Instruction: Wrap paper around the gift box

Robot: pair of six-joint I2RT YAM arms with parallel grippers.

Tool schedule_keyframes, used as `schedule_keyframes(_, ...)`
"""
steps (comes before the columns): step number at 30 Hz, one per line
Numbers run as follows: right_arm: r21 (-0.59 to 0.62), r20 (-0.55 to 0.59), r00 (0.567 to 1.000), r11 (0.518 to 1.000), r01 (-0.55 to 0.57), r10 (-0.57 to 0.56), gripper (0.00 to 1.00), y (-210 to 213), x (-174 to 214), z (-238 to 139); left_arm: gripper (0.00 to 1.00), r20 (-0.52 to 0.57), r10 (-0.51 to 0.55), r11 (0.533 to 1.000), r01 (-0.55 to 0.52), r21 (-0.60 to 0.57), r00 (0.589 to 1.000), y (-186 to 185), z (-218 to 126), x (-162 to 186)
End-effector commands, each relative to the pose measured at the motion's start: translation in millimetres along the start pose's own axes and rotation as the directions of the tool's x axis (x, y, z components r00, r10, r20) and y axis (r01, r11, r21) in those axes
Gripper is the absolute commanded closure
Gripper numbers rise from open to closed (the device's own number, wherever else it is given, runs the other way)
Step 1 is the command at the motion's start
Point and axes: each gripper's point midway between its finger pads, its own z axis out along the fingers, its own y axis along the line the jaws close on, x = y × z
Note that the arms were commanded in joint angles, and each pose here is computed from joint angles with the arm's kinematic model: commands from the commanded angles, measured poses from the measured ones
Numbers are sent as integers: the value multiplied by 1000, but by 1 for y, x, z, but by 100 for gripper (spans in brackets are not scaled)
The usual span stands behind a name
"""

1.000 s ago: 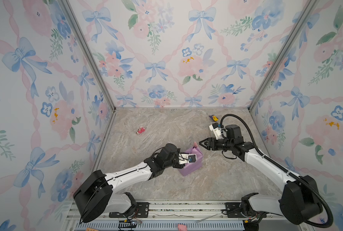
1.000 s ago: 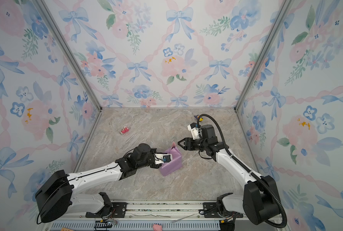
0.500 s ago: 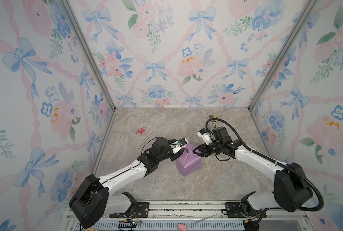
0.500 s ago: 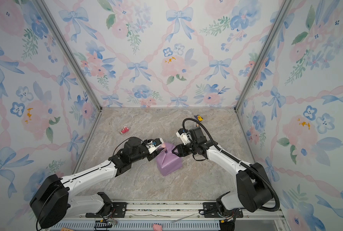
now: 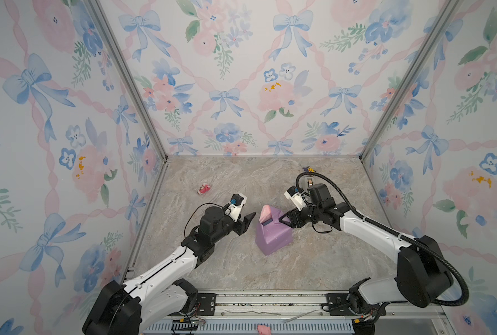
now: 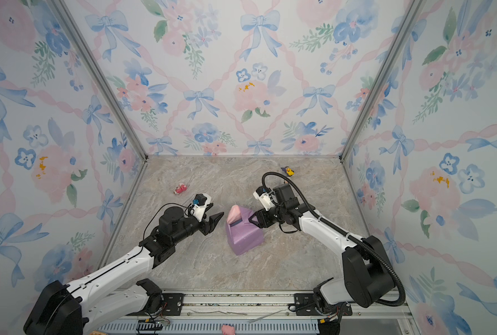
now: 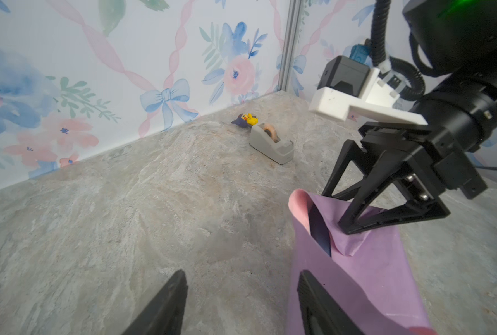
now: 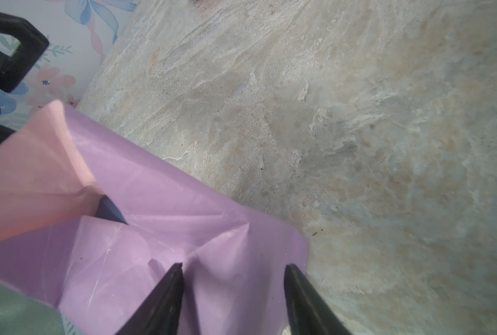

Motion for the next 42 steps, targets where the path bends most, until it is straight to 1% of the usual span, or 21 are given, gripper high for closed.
schedule_keyframes(1, 21, -116, 993, 1000, -20, 22, 43, -6, 32, 11, 37, 61, -131, 990, 133, -43, 990, 9, -9, -6)
schedule_keyframes(4, 18, -115, 993, 1000, -20, 22, 43, -6, 33, 12, 38, 50, -140, 990, 139, 24, 989, -3, -13, 0)
schedule_keyframes(7, 15, -115, 993, 1000, -17, 19, 43, -5, 33, 12, 39, -7, -112, 985, 112, 132, 994, -22, -11, 15)
schedule_keyframes(10, 12, -113, 994, 1000, -12, 13, 43, -5, 32, 11, 39, -66, -106, 975, 117, 190, 992, -32, -2, 25)
schedule_keyframes(13, 3, -112, 994, 1000, -5, 5, 43, -3, 33, 11, 40, -88, -101, 969, 118, 215, 991, -35, 8, 23)
schedule_keyframes(18, -20, -105, 994, 1000, 13, -15, 43, 1, 33, 11, 44, -111, -85, 963, 110, 245, 990, -38, 23, 19)
schedule_keyframes(26, -33, -117, 993, 999, 23, -27, 43, 2, 36, 11, 49, -181, -74, 940, 130, 316, 981, -49, 39, 34)
schedule_keyframes(27, -33, -121, 992, 999, 23, -26, 43, 1, 37, 12, 51, -187, -73, 936, 131, 325, 980, -50, 40, 36)
schedule_keyframes(31, -39, -129, 991, 999, 22, -27, 43, 2, 39, 13, 63, -197, -51, 917, 124, 378, 979, -58, 42, 38)
schedule_keyframes(34, -43, -135, 990, 999, 20, -26, 43, 2, 40, 13, 79, -192, -32, 898, 112, 425, 981, -65, 42, 36)
schedule_keyframes(35, -44, -137, 990, 999, 19, -25, 43, 2, 41, 13, 83, -186, -21, 894, 102, 437, 982, -67, 42, 34)
schedule_keyframes(36, -46, -141, 990, 999, 20, -26, 43, 2, 42, 13, 85, -180, -9, 890, 90, 446, 984, -68, 42, 34)
schedule_keyframes(40, -48, -152, 988, 999, 20, -27, 43, 1, 44, 15, 100, -140, 58, 887, 14, 462, 988, -70, 44, 29)
schedule_keyframes(42, -50, -155, 988, 999, 16, -23, 43, -1, 45, 15, 100, -115, 119, 888, -53, 458, 986, -72, 44, 27)
